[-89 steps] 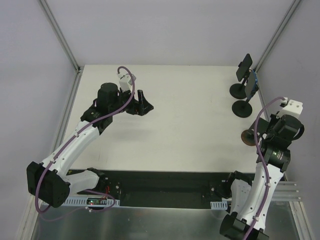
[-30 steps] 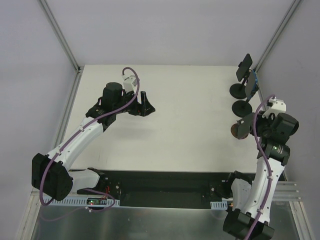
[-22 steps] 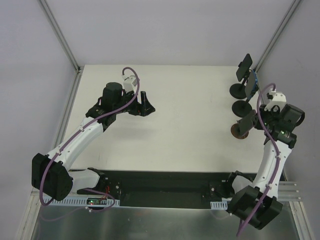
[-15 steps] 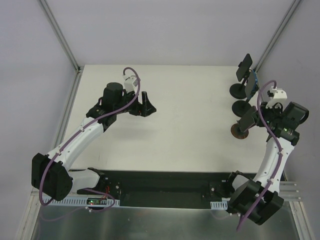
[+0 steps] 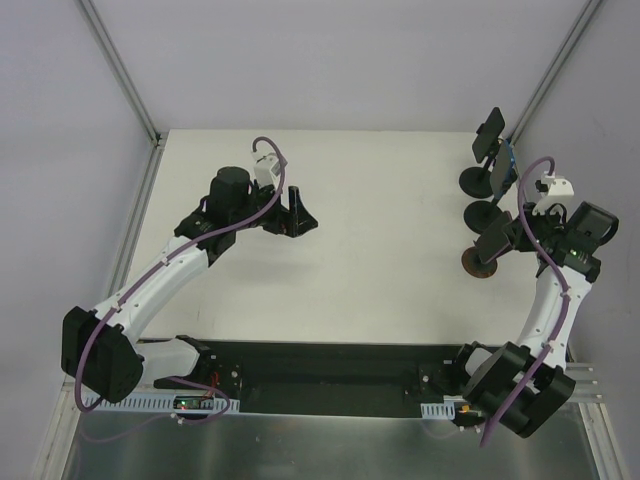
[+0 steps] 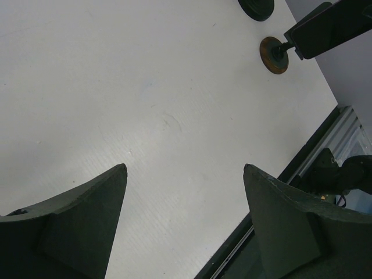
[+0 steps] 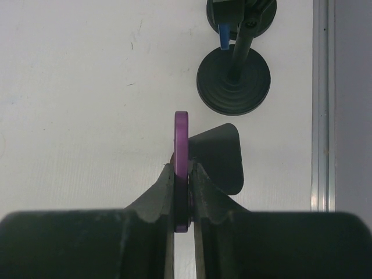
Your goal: Place the phone on the phone stand
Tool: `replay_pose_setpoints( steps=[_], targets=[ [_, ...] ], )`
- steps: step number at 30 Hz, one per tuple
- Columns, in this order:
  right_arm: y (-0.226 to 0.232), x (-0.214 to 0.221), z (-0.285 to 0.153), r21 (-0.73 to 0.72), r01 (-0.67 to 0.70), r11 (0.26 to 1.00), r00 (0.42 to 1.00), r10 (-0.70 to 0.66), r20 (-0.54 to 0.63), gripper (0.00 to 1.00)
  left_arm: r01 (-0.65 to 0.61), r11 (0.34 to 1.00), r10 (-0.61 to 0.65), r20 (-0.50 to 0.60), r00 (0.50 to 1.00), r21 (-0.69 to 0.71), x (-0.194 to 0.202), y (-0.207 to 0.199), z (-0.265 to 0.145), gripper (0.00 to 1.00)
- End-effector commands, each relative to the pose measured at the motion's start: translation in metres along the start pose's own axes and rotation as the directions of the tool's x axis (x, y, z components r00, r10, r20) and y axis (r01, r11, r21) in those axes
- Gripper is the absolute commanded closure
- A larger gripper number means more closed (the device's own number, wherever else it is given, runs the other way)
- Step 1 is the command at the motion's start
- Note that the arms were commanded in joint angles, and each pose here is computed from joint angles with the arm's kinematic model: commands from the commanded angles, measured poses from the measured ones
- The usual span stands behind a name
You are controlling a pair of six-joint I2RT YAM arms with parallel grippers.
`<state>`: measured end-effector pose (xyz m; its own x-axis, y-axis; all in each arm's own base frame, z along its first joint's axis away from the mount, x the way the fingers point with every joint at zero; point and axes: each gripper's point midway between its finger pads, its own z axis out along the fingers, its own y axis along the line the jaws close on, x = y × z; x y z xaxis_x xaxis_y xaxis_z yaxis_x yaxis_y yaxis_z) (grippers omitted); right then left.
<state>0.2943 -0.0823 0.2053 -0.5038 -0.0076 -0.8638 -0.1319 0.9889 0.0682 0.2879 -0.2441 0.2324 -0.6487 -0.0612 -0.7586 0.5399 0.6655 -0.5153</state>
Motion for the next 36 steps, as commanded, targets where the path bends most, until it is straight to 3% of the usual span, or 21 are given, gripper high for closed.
replay_pose_setpoints(
  steps=[1, 10, 17, 21, 29, 36],
  targets=[
    [-0.008, -0.035, -0.005, 0.020, 0.093, 0.995, 0.991, -0.095, 0.095, 1.00, -0.061, 0.998, 0.059, 0.048, 0.997, 0.034, -0.010, -0.014, -0.007, 0.21],
    [-0.012, -0.019, 0.004, 0.022, 0.077, 0.997, 0.995, -0.078, 0.069, 1.00, -0.063, 0.997, 0.061, 0.050, 0.997, 0.038, -0.010, -0.015, -0.008, 0.21],
    [-0.018, -0.013, 0.005, 0.064, 0.046, 0.997, 0.997, -0.050, 0.060, 0.82, -0.065, 0.997, 0.063, 0.053, 0.997, 0.036, -0.011, -0.015, -0.008, 0.21],
    [-0.018, -0.010, 0.006, 0.065, 0.027, 0.997, 0.998, -0.030, 0.056, 0.79, -0.068, 0.997, 0.066, 0.052, 0.996, 0.032, -0.011, -0.014, -0.008, 0.20],
    [-0.030, -0.009, 0.004, 0.144, -0.018, 0.989, 0.999, 0.010, 0.053, 0.57, -0.067, 0.997, 0.066, 0.049, 0.997, 0.027, -0.010, -0.012, -0.007, 0.20],
    [-0.041, -0.007, -0.003, 0.232, -0.029, 0.972, 0.999, 0.025, 0.023, 0.45, -0.070, 0.997, 0.069, 0.040, 0.997, 0.017, -0.007, -0.009, -0.004, 0.20]
  ],
)
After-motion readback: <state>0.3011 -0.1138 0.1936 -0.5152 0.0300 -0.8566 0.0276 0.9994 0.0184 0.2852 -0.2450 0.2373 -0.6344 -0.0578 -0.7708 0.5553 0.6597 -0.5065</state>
